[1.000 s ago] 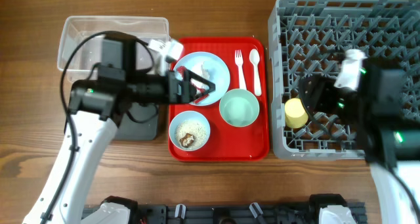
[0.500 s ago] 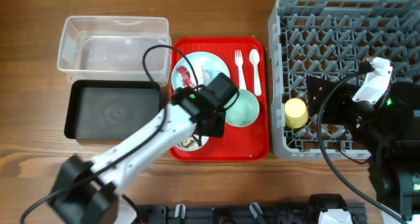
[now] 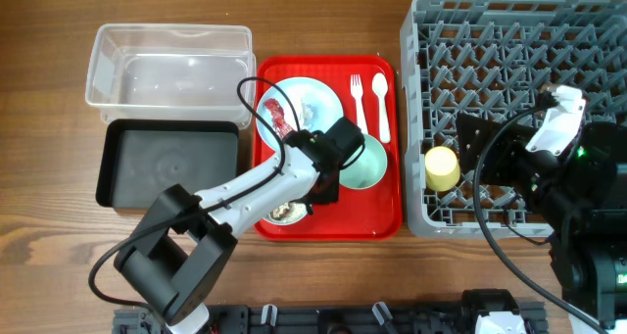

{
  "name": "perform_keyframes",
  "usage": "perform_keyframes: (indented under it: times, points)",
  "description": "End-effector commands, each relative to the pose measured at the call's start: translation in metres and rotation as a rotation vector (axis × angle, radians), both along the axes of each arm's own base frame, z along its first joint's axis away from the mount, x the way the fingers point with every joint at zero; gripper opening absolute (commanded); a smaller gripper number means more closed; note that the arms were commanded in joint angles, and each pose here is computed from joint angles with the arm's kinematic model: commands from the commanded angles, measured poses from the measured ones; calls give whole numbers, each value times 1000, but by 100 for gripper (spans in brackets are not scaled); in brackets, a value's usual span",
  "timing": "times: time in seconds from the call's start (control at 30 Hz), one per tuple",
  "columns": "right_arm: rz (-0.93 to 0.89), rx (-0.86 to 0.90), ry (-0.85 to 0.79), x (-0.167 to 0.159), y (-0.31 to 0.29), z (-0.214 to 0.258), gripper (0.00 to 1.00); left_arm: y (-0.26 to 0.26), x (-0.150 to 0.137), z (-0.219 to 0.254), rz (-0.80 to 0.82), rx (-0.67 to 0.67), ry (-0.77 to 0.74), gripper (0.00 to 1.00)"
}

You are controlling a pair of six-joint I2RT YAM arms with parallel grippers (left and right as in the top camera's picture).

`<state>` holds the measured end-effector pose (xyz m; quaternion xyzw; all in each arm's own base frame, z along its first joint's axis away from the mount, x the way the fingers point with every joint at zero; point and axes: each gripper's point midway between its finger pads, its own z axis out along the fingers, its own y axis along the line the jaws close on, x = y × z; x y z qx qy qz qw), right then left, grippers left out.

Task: Sort waste into correct bins and load items into the dishwasher rack
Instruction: 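Grasp the light-blue bowl of rice scraps with the left gripper, then tip the bowl over the black tray to dump the rice scraps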

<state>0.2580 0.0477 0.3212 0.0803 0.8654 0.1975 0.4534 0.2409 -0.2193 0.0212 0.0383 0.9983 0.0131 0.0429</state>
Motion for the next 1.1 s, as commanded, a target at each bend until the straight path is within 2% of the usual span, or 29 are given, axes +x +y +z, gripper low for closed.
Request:
perform_keyframes:
  times: [0.0,0.2,0.3,0.43,0.53,0.73,0.8,0.87,1.07]
  points:
    - [6,12,-3,0,2,3,82,3,-8,-9,-6,12,19,4]
    - [6,12,-3,0,2,3,82,5,-9,19,-6,-21,-13,4]
    - [6,12,-4,0,2,3,82,9,-4,71,22,-100,-65,4]
    - [6,12,-6,1,2,3,82,34,16,146,101,-336,-183,4]
    - [5,12,-12,1,2,4,82,71,33,171,170,-465,-215,4]
    - [-8,33,-9,2,2,5,82,135,56,162,292,-733,-152,4]
    - [-8,33,-9,2,2,5,82,150,60,159,303,-877,-144,4]
    - [-8,33,-10,2,2,5,82,164,66,162,288,-1080,-170,4]
    - [-8,33,-12,2,2,6,83,181,77,153,329,-1428,-197,4]
